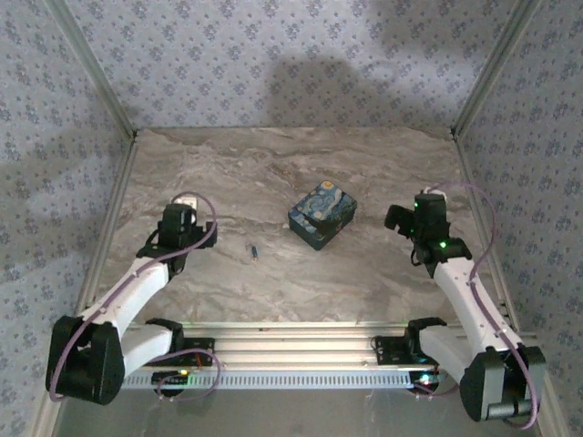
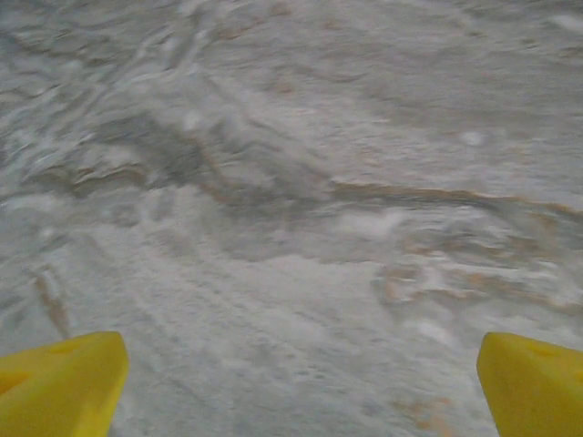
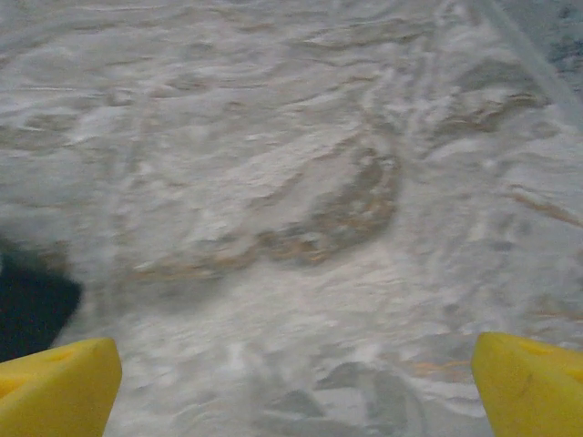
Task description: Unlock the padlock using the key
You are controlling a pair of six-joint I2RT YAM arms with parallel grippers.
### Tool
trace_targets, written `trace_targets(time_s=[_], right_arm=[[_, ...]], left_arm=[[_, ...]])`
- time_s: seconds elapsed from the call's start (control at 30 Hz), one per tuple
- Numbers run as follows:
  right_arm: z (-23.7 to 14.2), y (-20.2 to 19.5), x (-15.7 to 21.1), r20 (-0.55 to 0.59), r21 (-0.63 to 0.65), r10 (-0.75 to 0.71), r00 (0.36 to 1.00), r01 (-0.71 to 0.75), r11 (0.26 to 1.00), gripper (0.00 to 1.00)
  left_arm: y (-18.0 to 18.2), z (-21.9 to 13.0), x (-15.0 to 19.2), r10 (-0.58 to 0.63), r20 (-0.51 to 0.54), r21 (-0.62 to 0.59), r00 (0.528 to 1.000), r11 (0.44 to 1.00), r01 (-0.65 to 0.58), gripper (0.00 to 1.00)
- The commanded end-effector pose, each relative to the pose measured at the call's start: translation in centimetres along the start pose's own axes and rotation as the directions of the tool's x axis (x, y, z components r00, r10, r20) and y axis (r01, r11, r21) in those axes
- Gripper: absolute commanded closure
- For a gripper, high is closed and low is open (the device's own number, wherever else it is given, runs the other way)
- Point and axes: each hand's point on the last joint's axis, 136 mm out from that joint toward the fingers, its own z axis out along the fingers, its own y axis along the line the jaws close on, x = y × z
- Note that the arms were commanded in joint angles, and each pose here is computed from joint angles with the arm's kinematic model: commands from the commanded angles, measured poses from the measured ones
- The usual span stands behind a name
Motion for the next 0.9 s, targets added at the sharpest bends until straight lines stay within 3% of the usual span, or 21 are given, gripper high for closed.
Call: trace_targets(time_s=[0.0,0.2,0.47,0.63,0.87], right_arm=[[1.2,-1.8,-2.1,0.142,0.063,-0.068,0.988,0.060,0.996,0.00],[3.7,-3.7,-1.8,0.203,0.086,-0.015,0.979,-0.003,0.996,0.00],[6.0,-3.3,-1.8,0.341,0.048,-0.015,0.940,-0.001,0.999,0.00],[7.2,-2.8,-2.0,0.371,0.013,-0.015,0.929,0.010,1.000,0.00],[9.0,-1.3,-1.9,0.305,0.002,-0.074,0.949,0.077,0.997,0.00]], left_arm=[[1.8,0.3,-2.2,-0.029,0.145,-0.074,0.989,0.996,0.040,0.02],[3.4,1.7,-2.1,-0.069,0.254,-0.103,0.965,0.990,0.097,0.02],[3.1,2.5,-4.0,-0.101,0.366,-0.031,0.925,0.992,0.121,0.02],[2.5,3.9,-4.9,-0.056,0.359,-0.021,0.932,0.997,0.068,0.02],[2.6,6.8,-4.1,-0.059,0.340,-0.005,0.938,0.998,0.065,0.02]])
